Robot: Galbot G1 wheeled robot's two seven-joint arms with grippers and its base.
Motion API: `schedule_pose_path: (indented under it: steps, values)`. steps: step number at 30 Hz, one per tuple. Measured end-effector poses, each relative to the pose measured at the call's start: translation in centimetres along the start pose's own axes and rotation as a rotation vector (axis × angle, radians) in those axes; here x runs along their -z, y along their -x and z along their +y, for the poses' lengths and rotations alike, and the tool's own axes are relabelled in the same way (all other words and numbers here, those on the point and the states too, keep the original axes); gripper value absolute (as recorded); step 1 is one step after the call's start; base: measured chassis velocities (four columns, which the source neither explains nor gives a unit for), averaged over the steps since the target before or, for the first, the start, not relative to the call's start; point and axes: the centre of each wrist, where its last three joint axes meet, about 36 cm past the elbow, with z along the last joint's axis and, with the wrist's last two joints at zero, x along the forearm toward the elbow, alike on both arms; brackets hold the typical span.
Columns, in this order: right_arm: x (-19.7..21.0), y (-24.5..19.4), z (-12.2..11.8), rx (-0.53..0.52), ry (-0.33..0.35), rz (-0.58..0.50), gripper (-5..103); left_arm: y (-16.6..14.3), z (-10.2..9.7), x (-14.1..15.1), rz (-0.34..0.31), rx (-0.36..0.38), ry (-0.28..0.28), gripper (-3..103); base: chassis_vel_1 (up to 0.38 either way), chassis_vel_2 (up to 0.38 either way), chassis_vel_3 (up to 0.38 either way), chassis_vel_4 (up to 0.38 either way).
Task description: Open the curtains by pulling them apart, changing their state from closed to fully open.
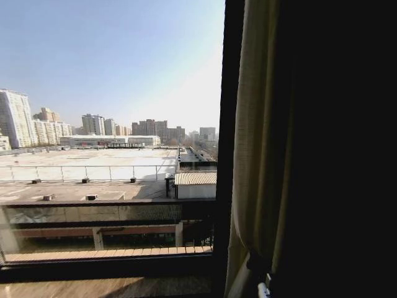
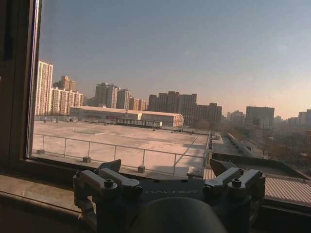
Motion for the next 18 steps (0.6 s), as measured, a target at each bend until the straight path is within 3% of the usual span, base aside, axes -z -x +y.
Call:
schedule_pose_path:
  steps: [18]
  values:
    - [-0.6, 7.0, -10.5, -0.161, -0.078, -0.063, 0, -0.1, 0.9, -0.3, 0.001, 0.012, -0.008, 100, 0.000, 0.000, 0.000, 0.000]
